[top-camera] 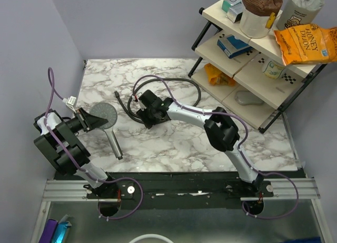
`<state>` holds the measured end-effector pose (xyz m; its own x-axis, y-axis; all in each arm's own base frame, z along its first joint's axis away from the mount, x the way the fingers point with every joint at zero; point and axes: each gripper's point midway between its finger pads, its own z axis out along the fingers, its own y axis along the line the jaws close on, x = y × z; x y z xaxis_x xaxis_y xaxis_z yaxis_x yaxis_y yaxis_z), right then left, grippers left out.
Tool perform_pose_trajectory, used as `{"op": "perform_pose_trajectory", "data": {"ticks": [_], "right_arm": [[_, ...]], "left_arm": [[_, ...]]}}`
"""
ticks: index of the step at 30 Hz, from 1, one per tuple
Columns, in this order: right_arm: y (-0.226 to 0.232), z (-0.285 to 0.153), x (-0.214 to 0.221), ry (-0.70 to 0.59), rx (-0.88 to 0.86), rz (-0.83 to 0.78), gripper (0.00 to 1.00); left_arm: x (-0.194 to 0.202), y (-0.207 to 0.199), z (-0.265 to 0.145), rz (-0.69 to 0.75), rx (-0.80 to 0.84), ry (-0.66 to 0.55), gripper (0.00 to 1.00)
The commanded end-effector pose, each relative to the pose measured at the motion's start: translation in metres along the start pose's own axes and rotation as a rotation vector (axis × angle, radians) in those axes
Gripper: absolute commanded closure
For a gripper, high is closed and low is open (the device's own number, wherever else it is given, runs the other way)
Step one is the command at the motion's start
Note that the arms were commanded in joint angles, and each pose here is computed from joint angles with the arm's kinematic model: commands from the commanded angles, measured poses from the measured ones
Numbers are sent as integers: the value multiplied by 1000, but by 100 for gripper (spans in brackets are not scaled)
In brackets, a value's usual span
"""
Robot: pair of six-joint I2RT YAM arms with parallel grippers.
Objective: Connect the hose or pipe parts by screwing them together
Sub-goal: Pick up the pipeline from the center of the board.
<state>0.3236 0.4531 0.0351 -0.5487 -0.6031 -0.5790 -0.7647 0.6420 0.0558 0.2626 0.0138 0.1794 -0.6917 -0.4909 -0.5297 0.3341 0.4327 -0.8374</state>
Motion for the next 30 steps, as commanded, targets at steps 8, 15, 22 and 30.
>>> {"op": "perform_pose_trajectory", "data": {"ticks": [8, 15, 22, 30], "right_arm": [[8, 15, 36, 130, -42, 41, 59], [-4, -33, 113, 181, 59, 149, 94], [15, -101, 184, 200, 83, 183, 87], [19, -131, 180, 191, 134, 162, 27]], "left_arm": [[-4, -40, 0, -61, 57, -59, 100], [-5, -40, -3, -58, 47, -73, 100], [1, -55, -1, 13, 53, -71, 100], [7, -75, 0, 98, 47, -51, 100]]}}
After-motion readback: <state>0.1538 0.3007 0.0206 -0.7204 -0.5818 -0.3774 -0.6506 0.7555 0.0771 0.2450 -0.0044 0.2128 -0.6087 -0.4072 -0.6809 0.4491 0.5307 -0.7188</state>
